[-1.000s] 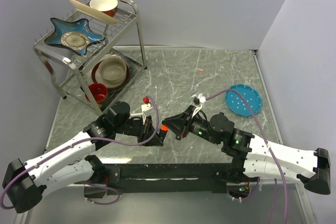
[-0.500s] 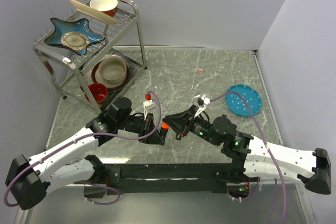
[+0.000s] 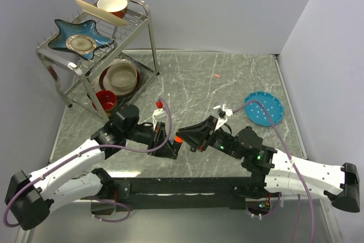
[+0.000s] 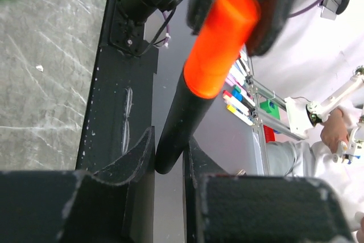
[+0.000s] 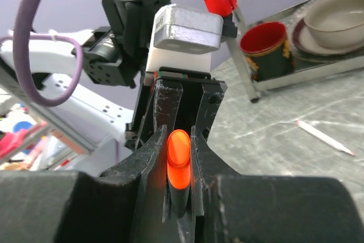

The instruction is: Insert the pens into the pen caps

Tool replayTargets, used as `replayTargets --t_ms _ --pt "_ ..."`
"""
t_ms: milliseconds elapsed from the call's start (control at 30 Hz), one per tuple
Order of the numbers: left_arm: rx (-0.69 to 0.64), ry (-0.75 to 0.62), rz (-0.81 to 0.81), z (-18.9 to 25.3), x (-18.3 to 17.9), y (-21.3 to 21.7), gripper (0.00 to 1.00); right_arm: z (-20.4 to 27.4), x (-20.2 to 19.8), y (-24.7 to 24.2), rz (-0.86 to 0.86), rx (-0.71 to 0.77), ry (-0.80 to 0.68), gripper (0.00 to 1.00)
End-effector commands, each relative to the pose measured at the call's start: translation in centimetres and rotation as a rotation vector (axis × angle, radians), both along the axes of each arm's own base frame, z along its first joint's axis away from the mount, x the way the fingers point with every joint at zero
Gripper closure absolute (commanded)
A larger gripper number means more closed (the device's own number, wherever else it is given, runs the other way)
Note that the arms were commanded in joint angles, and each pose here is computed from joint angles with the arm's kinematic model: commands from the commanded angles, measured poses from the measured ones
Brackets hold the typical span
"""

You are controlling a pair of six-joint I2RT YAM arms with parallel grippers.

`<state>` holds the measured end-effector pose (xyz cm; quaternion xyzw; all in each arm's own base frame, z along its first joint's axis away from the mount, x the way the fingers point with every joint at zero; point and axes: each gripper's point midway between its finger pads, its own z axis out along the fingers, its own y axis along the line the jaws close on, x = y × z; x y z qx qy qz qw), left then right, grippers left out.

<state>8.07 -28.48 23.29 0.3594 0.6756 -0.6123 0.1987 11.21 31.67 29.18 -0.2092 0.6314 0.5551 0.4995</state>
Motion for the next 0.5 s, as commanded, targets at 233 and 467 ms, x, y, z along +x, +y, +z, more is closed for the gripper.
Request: replayTargets --t_ms 233,467 --pt "-0.285 -0.301 0.506 10.3 11.4 1.3 0.99 -16.3 -16.2 -4.1 0.616 -0.61 0.468 1.0" --pt "-0.297 -0.265 0.474 9.5 11.3 0.6 0.99 -11.5 -12.1 -1.6 0.366 -0.465 0.445 1.0"
